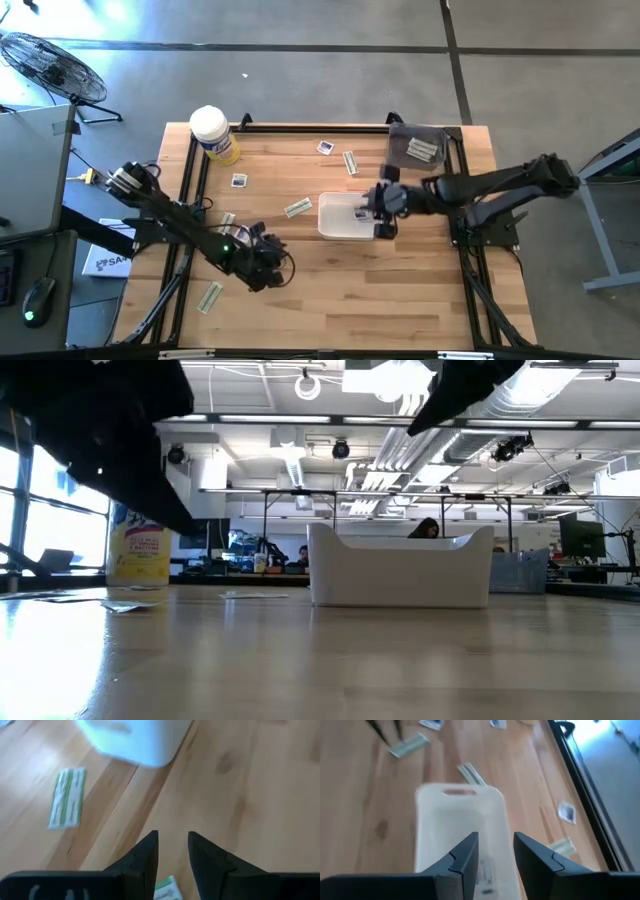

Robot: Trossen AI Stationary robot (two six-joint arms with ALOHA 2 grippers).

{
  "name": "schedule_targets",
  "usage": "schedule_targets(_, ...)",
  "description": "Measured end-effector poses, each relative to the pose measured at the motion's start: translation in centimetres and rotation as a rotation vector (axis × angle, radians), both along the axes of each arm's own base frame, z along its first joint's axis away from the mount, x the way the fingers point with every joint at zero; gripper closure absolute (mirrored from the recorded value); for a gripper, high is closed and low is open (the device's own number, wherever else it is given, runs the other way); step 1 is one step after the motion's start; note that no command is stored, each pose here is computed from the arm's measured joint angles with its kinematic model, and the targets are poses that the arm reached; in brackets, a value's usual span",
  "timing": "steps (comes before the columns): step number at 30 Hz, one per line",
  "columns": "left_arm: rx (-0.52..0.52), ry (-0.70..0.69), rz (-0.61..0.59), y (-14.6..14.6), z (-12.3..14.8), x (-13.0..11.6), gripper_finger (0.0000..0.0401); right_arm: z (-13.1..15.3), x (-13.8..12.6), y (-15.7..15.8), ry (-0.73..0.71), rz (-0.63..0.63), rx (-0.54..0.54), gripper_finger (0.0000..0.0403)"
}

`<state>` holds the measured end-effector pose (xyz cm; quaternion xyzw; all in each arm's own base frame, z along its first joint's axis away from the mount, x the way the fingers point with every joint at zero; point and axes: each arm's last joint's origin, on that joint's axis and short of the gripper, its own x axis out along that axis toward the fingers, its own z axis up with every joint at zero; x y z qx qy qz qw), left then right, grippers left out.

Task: Pick & Place First Aid Supplies
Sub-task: Put the green bandage into the black bin

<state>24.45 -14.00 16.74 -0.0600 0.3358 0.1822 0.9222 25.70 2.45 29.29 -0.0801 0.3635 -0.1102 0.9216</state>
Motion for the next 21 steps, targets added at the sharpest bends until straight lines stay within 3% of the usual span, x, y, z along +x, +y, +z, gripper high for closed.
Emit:
schedule_targets(8,0.070,-0.002,0.032,-2.2,-3.1,-0.5,0.0297,-2.0,1.9,3.6,0.006,0.058,-0.065,0.0285)
schedule_targets(21,-0.030,-0.052,0.150,-2.1,-4.8,-1.8,0.0288,-6.3,5.4,6.0,0.021,0.086,-0.103,0.0285)
